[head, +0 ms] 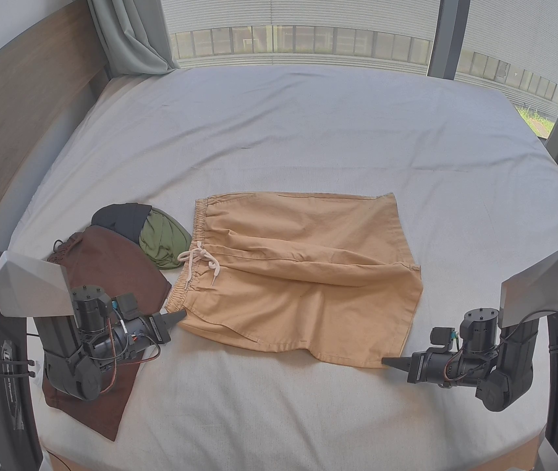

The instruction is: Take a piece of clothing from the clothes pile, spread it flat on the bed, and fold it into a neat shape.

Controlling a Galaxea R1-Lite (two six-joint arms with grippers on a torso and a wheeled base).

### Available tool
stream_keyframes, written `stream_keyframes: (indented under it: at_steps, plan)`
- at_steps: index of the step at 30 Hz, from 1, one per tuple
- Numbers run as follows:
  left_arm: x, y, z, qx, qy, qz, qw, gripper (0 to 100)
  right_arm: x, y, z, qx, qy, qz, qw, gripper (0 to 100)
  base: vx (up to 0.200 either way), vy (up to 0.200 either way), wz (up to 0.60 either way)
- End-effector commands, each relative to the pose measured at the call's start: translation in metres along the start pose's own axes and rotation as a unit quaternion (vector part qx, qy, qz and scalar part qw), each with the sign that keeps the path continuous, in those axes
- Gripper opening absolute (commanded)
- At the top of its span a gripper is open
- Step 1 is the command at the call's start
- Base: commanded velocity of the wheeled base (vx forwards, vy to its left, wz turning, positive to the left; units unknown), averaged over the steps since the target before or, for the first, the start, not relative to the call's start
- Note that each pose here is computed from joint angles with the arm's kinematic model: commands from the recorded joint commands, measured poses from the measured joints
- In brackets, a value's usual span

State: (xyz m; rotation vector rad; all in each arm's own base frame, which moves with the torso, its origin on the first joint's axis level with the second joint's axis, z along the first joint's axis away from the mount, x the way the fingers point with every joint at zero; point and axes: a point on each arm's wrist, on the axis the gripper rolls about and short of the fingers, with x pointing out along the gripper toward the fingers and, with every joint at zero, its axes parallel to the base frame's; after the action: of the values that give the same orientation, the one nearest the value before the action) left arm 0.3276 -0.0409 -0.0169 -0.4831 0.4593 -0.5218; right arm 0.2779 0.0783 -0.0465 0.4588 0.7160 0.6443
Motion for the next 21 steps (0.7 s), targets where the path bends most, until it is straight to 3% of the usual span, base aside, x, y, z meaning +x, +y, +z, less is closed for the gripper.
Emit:
stream_keyframes:
  at_steps: [1, 11, 21]
  plan:
    - [-0.001, 0.001, -0.001, -0.001, 0.002, 0.001, 1.0, 0, -0.002, 0.0, 0.002, -0.001, -0.004, -0.001, 1.0, 0, 0.0, 0.0, 0.0]
    - [-0.019, -0.002, -0.006, -0.003, 0.026, -0.005, 0.9997, 0, -0.028, 0.001, 0.016, -0.004, -0.033, -0.02, 0.9993, 0, 0.0, 0.0, 0.0]
    - [-0.038, 0.004, -0.018, 0.036, 0.059, -0.017, 0.9974, 0, -0.041, 0.0, 0.003, -0.046, -0.01, -0.035, 0.9983, 0, 0.0, 0.0, 0.0]
